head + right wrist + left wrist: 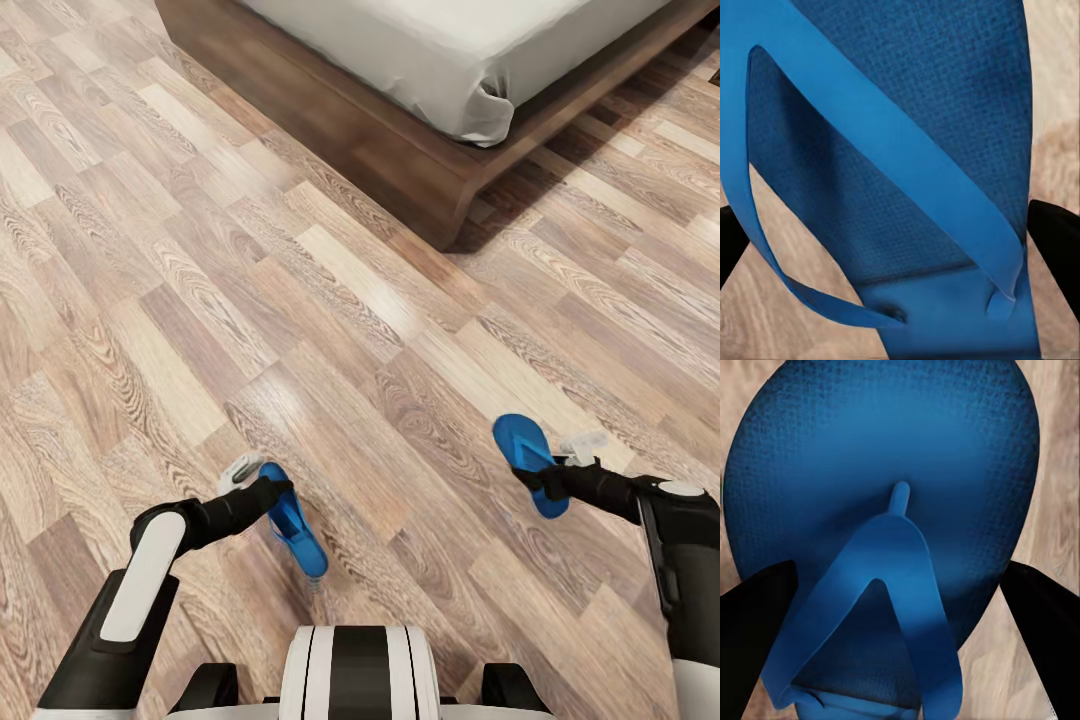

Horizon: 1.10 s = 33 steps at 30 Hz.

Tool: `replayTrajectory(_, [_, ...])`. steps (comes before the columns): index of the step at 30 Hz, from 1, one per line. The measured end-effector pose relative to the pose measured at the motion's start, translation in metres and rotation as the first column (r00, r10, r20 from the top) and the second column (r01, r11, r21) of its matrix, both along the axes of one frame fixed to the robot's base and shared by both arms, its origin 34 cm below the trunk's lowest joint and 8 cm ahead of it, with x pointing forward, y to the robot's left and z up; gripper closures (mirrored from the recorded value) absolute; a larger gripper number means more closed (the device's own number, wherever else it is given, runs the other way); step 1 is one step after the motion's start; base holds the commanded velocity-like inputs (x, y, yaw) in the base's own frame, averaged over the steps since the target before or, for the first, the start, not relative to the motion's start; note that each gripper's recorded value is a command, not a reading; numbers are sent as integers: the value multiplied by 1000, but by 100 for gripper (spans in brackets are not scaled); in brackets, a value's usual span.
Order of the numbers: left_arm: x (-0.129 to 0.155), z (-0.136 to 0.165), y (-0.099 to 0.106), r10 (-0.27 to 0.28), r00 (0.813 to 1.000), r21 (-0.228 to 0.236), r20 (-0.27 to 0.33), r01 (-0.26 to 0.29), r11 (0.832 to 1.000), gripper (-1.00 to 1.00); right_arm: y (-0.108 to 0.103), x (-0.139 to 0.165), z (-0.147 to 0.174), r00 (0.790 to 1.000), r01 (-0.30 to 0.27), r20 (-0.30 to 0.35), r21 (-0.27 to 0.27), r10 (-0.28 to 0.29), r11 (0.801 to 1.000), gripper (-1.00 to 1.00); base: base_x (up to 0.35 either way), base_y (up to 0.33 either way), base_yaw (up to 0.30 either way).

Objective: In the bedroom, move the book from the bed onto either nightstand, and place the two sandals side by side next to the bed.

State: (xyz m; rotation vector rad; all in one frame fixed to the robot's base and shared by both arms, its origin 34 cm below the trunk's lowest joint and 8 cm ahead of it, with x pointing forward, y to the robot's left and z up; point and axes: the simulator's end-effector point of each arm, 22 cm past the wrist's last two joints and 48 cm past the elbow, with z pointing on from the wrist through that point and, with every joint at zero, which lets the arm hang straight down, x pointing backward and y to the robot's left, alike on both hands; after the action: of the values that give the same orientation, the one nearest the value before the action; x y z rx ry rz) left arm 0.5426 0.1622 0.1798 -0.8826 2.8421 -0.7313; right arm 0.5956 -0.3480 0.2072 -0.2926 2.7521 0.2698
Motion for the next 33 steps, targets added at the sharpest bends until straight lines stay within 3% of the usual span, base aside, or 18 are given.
replayTrajectory(4, [28, 16, -9, -24, 998, -12, 64, 24, 1000, 100, -23, -1, 19, 996, 82, 33, 13, -83, 997, 100, 0, 0, 0])
replayTrajectory(14, [51, 35, -30, -110, 985, -11, 132, 113, 994, 100, -41, -13, 31, 987, 156, 41, 46, -158, 987, 100, 0, 0, 0])
replayTrajectory(26, [43, 40, -45, -207, 971, -21, 123, 211, 977, 100, -24, -45, 35, 988, 151, -3, 165, -152, 975, 100, 0, 0, 0])
replayTrajectory(33, [38, 37, -39, -232, 966, -3, 112, 234, 972, 100, -29, -48, 40, 986, 165, 3, 187, -169, 968, 100, 0, 0, 0])
